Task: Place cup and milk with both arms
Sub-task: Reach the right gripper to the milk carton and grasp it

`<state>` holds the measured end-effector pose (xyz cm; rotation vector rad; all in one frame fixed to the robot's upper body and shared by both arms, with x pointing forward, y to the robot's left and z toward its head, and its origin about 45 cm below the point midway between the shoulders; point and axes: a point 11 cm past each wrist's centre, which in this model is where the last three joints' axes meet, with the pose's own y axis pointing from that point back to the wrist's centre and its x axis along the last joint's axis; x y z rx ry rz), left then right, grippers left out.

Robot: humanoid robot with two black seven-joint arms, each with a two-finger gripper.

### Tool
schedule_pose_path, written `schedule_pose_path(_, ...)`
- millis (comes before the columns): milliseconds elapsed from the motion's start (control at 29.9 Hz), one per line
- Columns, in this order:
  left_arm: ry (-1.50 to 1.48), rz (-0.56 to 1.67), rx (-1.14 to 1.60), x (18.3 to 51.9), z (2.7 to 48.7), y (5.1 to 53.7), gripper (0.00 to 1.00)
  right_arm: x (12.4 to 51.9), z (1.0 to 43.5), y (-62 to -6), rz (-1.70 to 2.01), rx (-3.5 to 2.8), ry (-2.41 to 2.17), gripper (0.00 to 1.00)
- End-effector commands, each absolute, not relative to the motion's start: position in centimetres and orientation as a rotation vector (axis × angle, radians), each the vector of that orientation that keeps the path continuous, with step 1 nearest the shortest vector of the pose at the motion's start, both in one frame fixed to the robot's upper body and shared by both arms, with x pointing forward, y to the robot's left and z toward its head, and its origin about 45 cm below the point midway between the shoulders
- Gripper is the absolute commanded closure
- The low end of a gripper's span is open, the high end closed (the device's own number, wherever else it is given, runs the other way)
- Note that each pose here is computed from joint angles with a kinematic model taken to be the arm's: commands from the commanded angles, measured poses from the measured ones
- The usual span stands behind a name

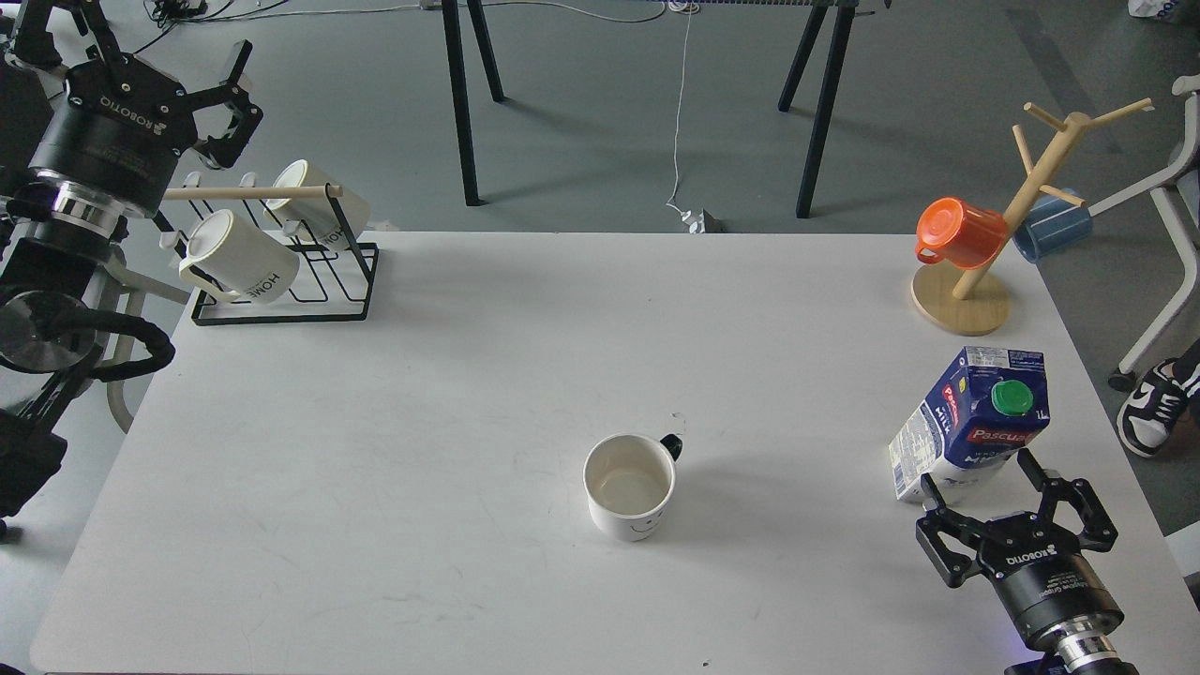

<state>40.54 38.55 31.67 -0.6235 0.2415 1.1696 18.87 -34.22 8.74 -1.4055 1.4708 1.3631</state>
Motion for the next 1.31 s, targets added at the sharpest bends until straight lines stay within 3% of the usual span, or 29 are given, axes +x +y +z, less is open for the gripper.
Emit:
schedule_pose_path(0, 0.237, 1.174, -0.617, 40.4, 31.7, 38.9, 0.0, 18.9, 8.7, -34.3, 1.361, -1.406, 1.472, 0.0)
schedule_pose_path(569, 0.234, 1.184, -0.608, 40.4, 31.7, 39.1, 0.0, 17.7, 7.8, -34.8, 1.368, -1.442, 1.532, 0.0)
schedule_pose_path(1273, 0.224, 1.221, -0.593, 40.4, 31.8, 39.8, 0.0, 19.0, 8.8, -35.5, 1.313, -1.442, 1.52, 0.0)
